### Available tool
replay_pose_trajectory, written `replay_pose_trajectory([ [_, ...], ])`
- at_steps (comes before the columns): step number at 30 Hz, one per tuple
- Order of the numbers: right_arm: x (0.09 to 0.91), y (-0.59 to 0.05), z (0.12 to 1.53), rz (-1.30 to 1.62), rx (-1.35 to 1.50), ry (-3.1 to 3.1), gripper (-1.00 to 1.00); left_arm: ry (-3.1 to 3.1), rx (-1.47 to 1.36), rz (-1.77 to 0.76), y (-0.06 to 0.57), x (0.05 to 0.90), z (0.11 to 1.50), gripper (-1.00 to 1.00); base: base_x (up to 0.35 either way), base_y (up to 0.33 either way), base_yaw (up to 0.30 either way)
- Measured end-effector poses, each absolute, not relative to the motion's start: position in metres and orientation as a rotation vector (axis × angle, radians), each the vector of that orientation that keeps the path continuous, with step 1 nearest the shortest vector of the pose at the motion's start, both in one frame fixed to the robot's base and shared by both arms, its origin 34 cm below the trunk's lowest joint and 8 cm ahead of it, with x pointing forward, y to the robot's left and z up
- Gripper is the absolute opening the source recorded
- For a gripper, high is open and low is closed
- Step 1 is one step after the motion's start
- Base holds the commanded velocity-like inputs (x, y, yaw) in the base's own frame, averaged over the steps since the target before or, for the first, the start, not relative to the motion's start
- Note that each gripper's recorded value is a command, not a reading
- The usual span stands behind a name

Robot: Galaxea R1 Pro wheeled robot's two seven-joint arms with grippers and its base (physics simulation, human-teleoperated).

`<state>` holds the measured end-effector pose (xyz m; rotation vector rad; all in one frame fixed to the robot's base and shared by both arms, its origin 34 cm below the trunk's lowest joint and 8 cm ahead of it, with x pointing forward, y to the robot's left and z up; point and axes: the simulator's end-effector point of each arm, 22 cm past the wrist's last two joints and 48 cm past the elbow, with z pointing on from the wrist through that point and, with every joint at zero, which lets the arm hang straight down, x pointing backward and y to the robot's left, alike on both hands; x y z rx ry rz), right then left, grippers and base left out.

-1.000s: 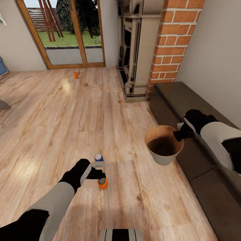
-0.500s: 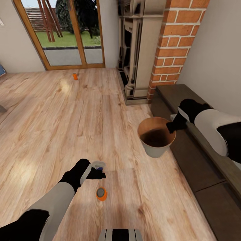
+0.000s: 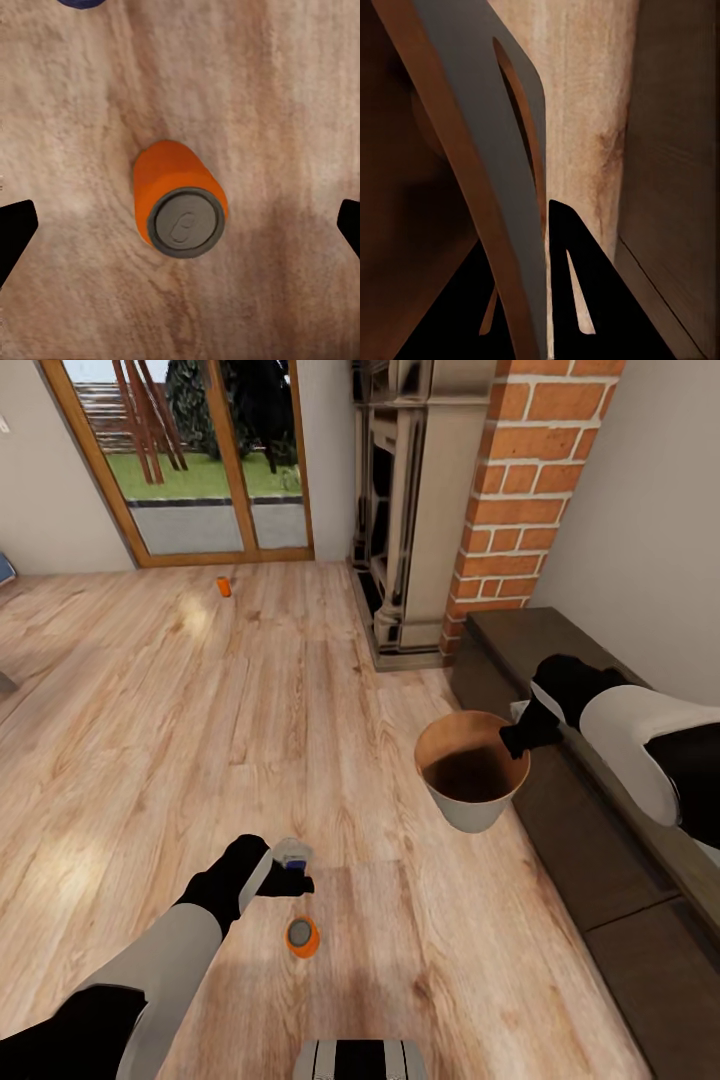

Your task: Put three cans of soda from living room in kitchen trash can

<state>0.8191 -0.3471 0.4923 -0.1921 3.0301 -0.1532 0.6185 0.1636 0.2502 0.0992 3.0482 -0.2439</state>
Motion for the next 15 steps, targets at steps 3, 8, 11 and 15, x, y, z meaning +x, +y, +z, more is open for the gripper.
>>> replay_pose_trajectory([
  [3, 0.817, -0.345, 0.485, -0.141, -0.187, 3.03, -1.0, 3.076, 0.101, -0.228, 0.167, 0.611, 0.242, 1.0, 0.0, 0.0, 0.0],
  [8, 0.814, -0.343, 0.474, -0.125, -0.179, 3.032, -1.0, 3.111, 0.103, -0.222, 0.168, 0.6, 0.231, 1.0, 0.0, 0.0, 0.0],
  [11, 0.813, -0.351, 0.465, -0.181, -0.205, 3.045, -1.0, 3.13, 0.102, -0.223, 0.168, 0.595, 0.224, 1.0, 0.0, 0.0, 0.0],
  [15, 0.812, -0.35, 0.452, -0.171, -0.203, 3.061, -1.0, 3.159, 0.102, -0.224, 0.168, 0.588, 0.215, 1.0, 0.0, 0.0, 0.0],
])
